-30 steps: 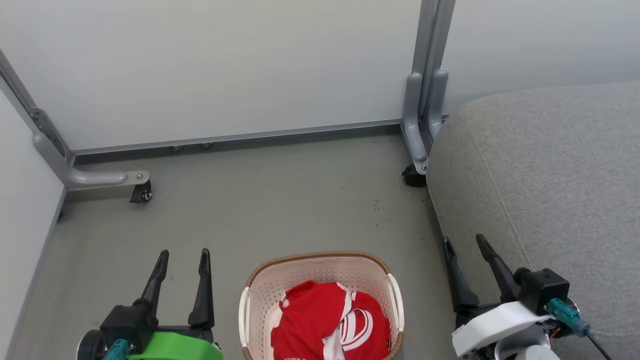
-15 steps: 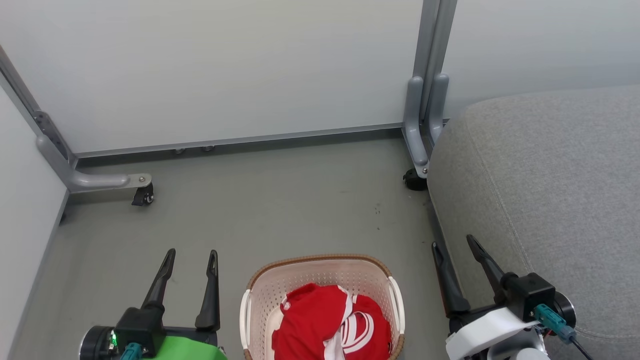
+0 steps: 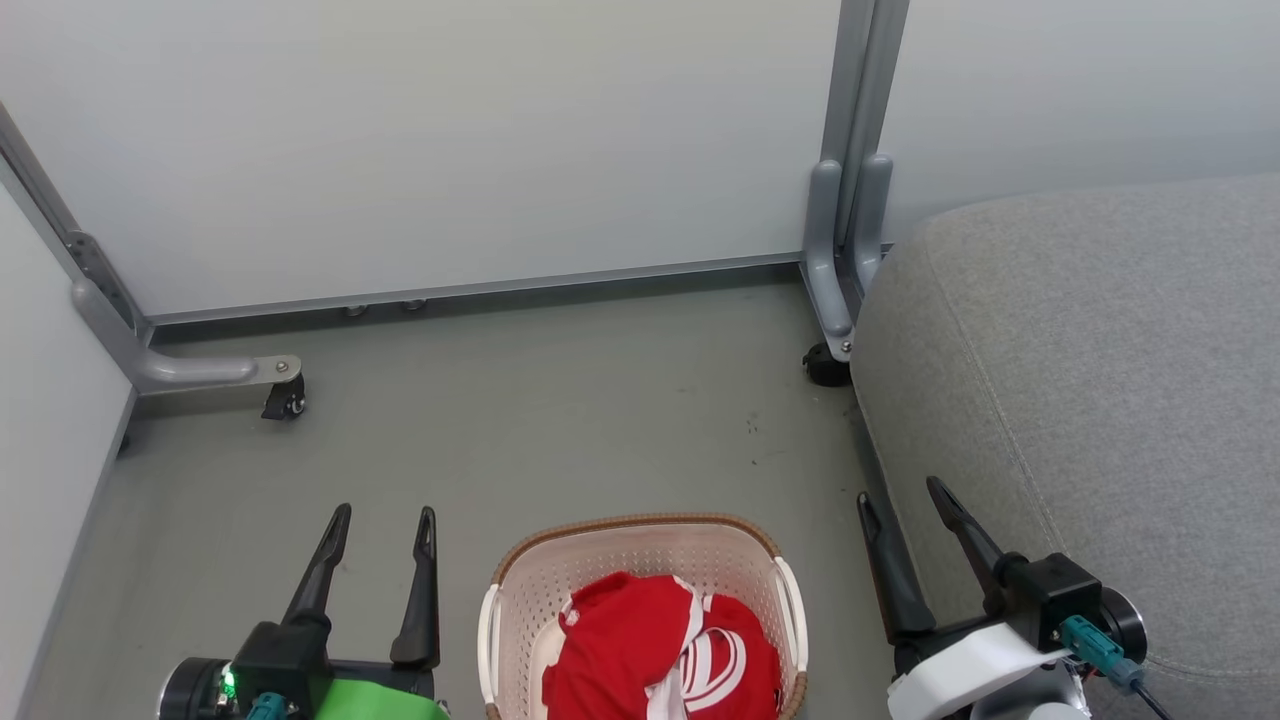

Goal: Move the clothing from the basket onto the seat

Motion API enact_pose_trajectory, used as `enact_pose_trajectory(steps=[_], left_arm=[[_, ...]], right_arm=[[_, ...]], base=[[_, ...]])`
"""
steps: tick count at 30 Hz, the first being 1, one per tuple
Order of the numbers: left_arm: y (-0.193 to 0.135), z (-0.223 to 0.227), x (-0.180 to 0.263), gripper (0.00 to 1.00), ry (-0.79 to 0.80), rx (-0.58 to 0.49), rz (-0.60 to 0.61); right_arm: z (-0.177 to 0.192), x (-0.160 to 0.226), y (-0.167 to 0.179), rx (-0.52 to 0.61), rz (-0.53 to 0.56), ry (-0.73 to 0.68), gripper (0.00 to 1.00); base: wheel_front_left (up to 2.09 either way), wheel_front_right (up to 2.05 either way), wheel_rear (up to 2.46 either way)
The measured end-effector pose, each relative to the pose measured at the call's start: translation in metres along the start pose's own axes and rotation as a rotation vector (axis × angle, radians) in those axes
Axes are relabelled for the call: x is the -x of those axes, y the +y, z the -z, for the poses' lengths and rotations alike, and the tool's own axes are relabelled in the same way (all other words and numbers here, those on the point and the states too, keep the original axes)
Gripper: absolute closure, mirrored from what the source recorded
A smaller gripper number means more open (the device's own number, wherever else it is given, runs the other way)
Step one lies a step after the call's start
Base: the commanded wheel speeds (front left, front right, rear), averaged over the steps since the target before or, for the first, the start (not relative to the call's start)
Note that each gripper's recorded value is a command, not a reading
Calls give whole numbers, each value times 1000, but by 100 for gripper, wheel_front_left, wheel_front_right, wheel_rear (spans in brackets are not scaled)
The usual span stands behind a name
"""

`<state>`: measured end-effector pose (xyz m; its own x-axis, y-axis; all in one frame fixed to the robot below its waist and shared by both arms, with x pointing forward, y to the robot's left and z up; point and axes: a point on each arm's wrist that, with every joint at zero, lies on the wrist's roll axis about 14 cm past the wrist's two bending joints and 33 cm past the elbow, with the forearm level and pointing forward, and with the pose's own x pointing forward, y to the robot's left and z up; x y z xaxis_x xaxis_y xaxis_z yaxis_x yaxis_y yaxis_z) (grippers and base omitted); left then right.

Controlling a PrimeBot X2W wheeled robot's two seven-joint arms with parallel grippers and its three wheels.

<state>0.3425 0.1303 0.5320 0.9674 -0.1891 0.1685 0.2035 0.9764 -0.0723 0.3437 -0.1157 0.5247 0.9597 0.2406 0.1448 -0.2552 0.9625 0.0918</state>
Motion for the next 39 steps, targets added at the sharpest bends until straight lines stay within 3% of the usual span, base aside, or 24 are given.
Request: enact_pose_trajectory(steps=[9,20,28,33,39], left_arm=[[0,5,0,0,17,0,-3],[-15,52,0,0,164,24,49],[-40,108,-28,0,323,-5,197],[-58,152,-47,0,438,-83,366],[-71,213,-61,0,594,-203,574]], right_arm=[[4,0,0,-5,0,11,0],[23,-3,-13,-25,39,70,0],[28,-41,-20,18,18,70,0],[35,-65,-36,54,19,71,0],[51,-78,-71,79,99,96,0]], base=[[0,0,0],[0,0,0],[0,0,0],[0,0,0],[0,0,0]])
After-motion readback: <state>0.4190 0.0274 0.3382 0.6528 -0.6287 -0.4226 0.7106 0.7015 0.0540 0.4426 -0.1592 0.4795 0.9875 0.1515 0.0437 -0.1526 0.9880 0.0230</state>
